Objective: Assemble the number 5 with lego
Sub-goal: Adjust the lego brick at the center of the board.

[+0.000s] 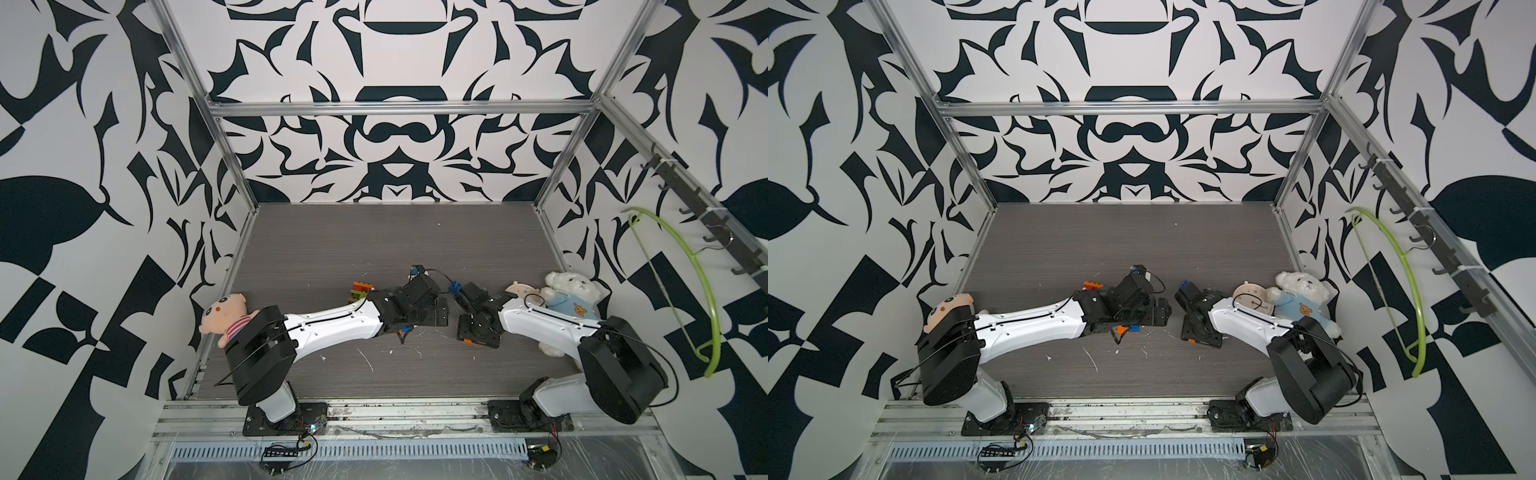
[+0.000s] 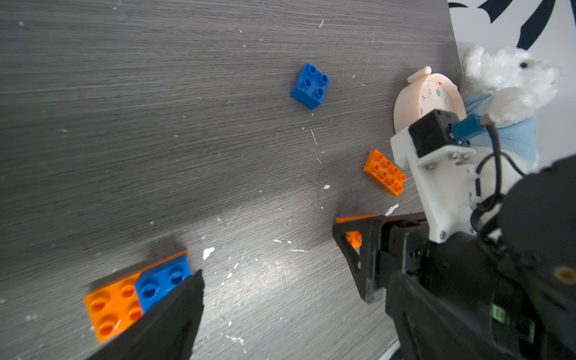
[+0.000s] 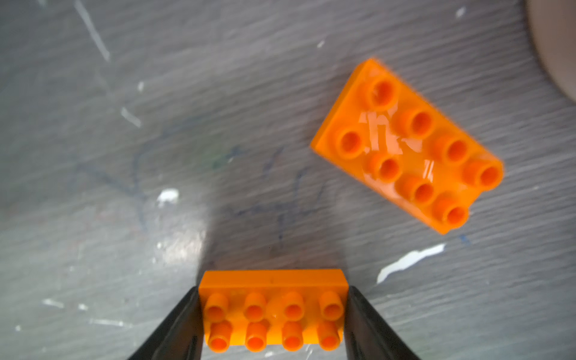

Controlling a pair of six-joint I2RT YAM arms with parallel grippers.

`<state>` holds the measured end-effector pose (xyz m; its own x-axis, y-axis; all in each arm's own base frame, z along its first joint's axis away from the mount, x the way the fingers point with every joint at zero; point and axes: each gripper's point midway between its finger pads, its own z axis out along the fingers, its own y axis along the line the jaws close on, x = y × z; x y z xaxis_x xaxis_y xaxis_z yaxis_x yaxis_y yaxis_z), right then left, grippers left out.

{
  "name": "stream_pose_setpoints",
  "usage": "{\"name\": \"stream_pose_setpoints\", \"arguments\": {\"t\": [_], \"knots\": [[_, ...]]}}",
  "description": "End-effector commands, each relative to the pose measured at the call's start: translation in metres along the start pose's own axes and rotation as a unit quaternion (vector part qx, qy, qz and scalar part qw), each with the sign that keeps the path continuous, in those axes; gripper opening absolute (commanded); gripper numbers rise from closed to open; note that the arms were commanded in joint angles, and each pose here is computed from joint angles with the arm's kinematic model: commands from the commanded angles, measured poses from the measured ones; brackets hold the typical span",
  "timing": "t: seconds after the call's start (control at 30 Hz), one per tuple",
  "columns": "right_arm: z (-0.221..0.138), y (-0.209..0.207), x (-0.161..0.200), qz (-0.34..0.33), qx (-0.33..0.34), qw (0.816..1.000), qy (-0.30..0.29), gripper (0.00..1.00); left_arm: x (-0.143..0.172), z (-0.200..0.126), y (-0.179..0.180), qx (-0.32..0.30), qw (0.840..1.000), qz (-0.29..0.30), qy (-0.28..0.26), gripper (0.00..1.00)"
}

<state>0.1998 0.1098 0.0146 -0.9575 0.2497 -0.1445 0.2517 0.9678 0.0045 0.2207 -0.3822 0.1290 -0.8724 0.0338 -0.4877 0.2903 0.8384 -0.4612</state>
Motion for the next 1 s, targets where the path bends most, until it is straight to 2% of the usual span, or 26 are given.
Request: {"name": "stream_pose_setpoints", "arguments": {"t": [0.0,0.23,0.4,0.5,0.67,0.9,0.97], "knots": [[-0.011,0.005,0.007,-0.029,0.015,0.999,0.014,0.65,-0.008,-0.017,0.011,-0.017,0.999,-0.011,-0.034,0.99],[-0.026,0.041,0.007,-0.065,0.015,0.998,-0.009,0.65,-0.009,-0.044,0.054,-0.068,0.992,-0.053,-0.09,0.99],[-0.028,0.088,0.023,-0.096,-0.027,0.995,-0.01,0.65,-0.001,-0.068,0.096,-0.113,0.981,-0.097,-0.124,0.99],[-0.023,0.114,0.033,-0.101,-0.056,0.993,-0.005,0.65,0.003,-0.087,0.118,-0.12,0.972,-0.132,-0.151,0.99],[-0.015,0.123,0.025,-0.1,-0.04,0.994,-0.011,0.64,0.009,-0.102,0.138,-0.116,0.964,-0.162,-0.174,0.99],[-0.01,0.113,0.004,-0.098,0.017,0.994,-0.045,0.65,0.01,-0.111,0.148,-0.123,0.96,-0.17,-0.185,0.99],[-0.007,0.111,0.0,-0.087,0.014,0.995,-0.047,0.65,0.011,-0.11,0.149,-0.124,0.96,-0.169,-0.185,0.99]]}}
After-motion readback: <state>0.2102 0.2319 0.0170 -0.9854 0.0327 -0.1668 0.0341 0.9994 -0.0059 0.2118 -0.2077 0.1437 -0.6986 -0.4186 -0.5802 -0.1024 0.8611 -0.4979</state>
